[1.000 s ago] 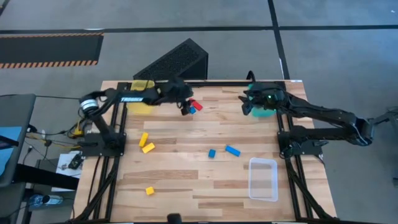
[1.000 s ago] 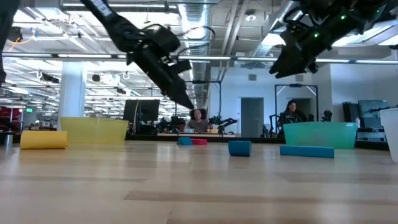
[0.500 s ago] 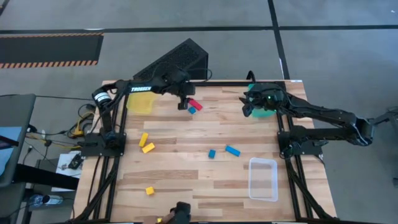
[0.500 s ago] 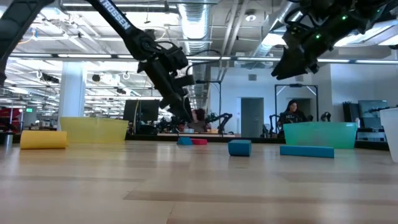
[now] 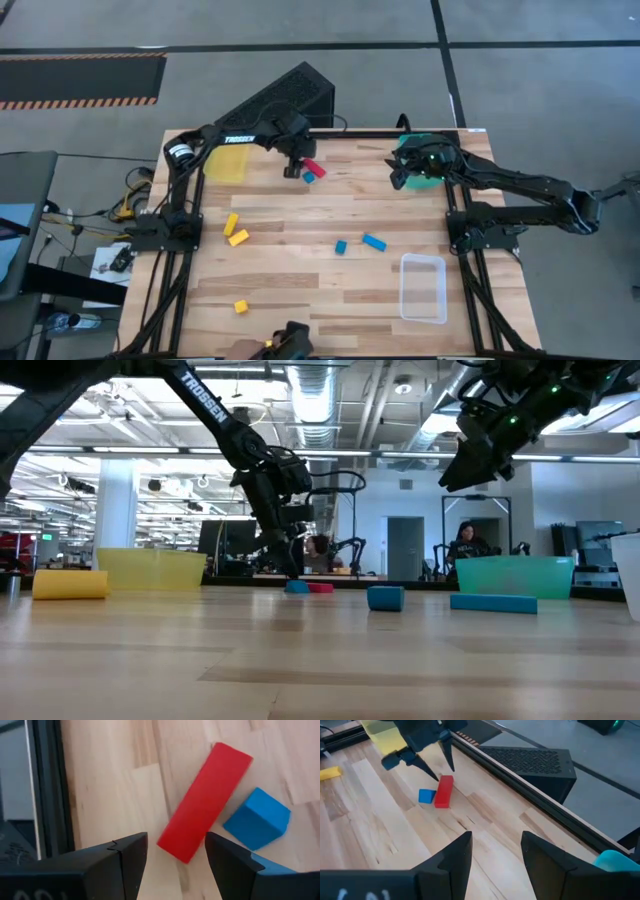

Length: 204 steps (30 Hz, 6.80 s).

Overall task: Sort & place blocks by color
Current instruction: Put the red block into the light blue bin, then put the bottom right blue block into the yellow bin

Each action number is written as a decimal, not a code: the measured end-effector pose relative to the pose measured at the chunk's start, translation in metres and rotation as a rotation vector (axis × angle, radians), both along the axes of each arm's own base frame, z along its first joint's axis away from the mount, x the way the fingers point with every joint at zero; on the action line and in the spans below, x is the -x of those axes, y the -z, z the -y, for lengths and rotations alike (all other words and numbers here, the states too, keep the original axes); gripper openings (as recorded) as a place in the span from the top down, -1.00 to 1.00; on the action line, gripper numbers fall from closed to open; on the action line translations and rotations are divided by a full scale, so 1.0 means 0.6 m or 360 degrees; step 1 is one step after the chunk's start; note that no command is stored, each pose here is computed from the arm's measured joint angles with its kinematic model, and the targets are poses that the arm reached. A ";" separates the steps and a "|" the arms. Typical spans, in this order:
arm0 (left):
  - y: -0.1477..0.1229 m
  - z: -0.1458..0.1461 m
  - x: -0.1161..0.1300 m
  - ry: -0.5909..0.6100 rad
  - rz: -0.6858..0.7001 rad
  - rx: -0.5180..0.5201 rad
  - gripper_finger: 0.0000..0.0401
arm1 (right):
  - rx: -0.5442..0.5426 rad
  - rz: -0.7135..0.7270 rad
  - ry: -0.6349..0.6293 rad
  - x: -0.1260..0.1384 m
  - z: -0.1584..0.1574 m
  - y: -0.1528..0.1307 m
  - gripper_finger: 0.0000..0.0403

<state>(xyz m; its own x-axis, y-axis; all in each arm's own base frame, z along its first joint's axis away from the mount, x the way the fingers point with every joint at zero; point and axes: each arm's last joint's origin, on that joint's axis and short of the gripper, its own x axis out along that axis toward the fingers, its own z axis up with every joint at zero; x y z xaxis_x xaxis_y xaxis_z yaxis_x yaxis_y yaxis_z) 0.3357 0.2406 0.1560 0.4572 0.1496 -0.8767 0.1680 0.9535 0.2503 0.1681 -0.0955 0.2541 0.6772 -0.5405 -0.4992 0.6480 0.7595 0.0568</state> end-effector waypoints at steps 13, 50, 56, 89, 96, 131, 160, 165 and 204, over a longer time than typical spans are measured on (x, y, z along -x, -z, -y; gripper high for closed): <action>0.038 -0.010 -0.002 0.0032 -0.0043 0.0044 0.07 | -0.0009 -0.0004 0.0012 -0.003 0.003 0.002 0.05; 0.016 0.020 -0.021 0.0026 0.0024 0.0016 0.02 | -0.0012 -0.0010 0.0011 -0.002 0.003 0.003 0.11; 0.029 0.017 -0.025 0.0048 0.0018 0.0018 0.01 | -0.0018 -0.0011 0.0014 -0.002 0.003 0.003 0.11; -0.033 0.058 -0.041 -0.0451 0.0173 0.0040 0.53 | -0.0230 0.0451 -0.0033 -0.007 -0.010 0.069 0.06; -0.087 0.142 -0.073 -0.0363 0.0289 -0.0140 0.52 | -0.0293 0.0513 -0.0090 -0.021 -0.041 0.071 -0.06; -0.138 0.402 -0.073 -0.0241 0.0578 -0.0820 0.51 | -0.0384 0.0786 -0.0508 -0.155 -0.084 0.086 0.08; -0.114 0.398 -0.060 -0.0467 0.0541 -0.0387 -0.06 | 0.0231 -0.0119 0.0573 -0.048 -0.045 0.079 0.78; -0.085 0.373 -0.053 -0.0501 0.0594 -0.0347 -0.06 | 0.0286 -0.0344 0.0837 -0.009 -0.036 0.087 0.78; -0.057 0.338 -0.044 -0.0568 0.0762 -0.0229 -0.06 | -0.0075 -0.0580 0.0623 -0.006 -0.018 0.123 -0.24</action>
